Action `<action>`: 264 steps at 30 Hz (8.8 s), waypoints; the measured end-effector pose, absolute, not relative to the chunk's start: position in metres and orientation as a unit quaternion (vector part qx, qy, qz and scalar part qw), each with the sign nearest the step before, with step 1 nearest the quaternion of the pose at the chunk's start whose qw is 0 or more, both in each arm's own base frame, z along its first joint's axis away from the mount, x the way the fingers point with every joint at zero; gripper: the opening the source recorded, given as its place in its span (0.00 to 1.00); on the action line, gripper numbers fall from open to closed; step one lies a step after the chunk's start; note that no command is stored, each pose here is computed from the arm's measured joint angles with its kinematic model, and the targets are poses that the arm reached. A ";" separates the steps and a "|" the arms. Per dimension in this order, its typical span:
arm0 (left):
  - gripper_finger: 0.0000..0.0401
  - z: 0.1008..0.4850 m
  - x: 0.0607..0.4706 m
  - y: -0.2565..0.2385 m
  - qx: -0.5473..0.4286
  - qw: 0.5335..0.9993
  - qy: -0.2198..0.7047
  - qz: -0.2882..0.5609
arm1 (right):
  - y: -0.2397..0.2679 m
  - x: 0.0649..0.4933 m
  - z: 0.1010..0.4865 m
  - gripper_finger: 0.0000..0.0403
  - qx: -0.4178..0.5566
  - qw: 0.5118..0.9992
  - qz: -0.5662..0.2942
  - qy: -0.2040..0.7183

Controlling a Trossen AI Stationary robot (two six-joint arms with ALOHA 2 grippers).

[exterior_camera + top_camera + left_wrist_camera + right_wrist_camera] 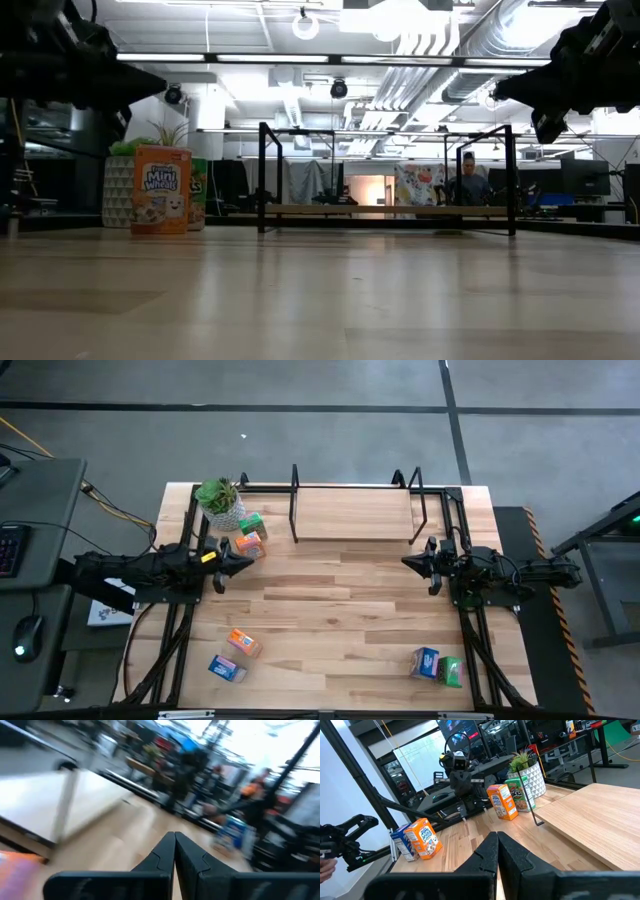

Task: Stack cereal on shelf
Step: Put the top orange cereal box on the shelf

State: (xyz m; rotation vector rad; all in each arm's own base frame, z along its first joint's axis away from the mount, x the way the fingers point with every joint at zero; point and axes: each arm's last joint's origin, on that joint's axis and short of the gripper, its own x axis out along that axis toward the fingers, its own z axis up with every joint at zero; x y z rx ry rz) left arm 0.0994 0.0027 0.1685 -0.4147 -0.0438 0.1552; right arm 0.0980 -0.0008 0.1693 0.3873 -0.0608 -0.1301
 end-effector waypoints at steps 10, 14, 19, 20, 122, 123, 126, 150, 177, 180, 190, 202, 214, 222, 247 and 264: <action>0.01 0.195 0.094 0.008 -0.117 0.971 -0.142 0.153 | -0.001 0.098 0.169 0.00 0.192 0.979 -0.064 -0.030; 0.11 0.216 0.091 0.008 -0.069 0.977 -0.131 0.156 | -0.001 0.098 0.169 0.00 0.192 0.979 -0.065 -0.030; 0.32 0.247 0.094 0.009 -0.036 0.980 -0.042 0.194 | -0.001 0.098 0.169 0.00 0.192 0.979 -0.065 -0.030; 0.37 0.254 0.096 0.010 -0.030 0.978 -0.015 0.205 | -0.001 0.098 0.169 0.00 0.192 0.979 -0.065 -0.030; 0.30 0.355 0.205 0.074 -0.253 0.822 0.482 0.170 | -0.001 0.098 0.169 0.00 0.192 0.979 -0.065 -0.030; 0.30 0.369 0.207 0.073 -0.247 0.837 0.459 0.166 | -0.001 0.098 0.169 0.00 0.192 0.979 -0.065 -0.030; 0.30 0.405 0.224 0.076 -0.225 0.874 0.395 0.172 | -0.001 0.098 0.169 0.00 0.192 0.979 -0.065 -0.030; 0.29 0.300 0.401 0.209 -0.186 0.789 0.508 0.293 | -0.001 0.098 0.169 0.00 0.192 0.979 -0.064 -0.030; 0.43 0.272 0.395 0.227 -0.136 0.728 0.567 0.361 | -0.001 0.098 0.169 0.00 0.192 0.979 -0.064 -0.030; 0.49 0.272 0.395 0.227 -0.137 0.729 0.566 0.358 | -0.001 0.098 0.169 0.00 0.192 0.979 -0.064 -0.030; 0.59 0.273 0.396 0.227 -0.135 0.733 0.565 0.355 | -0.001 0.098 0.169 0.00 0.192 0.979 -0.064 -0.030; 0.59 0.304 0.395 0.228 -0.127 0.758 0.530 0.358 | -0.001 0.098 0.169 0.00 0.192 0.979 -0.065 -0.030; 0.48 0.354 0.362 0.216 -0.037 0.754 0.546 0.363 | -0.001 0.098 0.169 0.00 0.192 0.979 -0.065 -0.030; 0.06 0.374 0.356 0.212 -0.026 0.774 0.507 0.378 | -0.001 0.098 0.169 0.00 0.192 0.979 -0.065 -0.030; 0.00 0.317 0.331 0.183 0.157 0.779 0.546 0.267 | -0.001 0.098 0.169 0.00 0.192 0.979 -0.065 -0.030; 0.00 0.292 0.352 0.210 0.284 0.692 0.651 0.133 | -0.001 0.098 0.169 0.00 0.192 0.979 -0.064 -0.030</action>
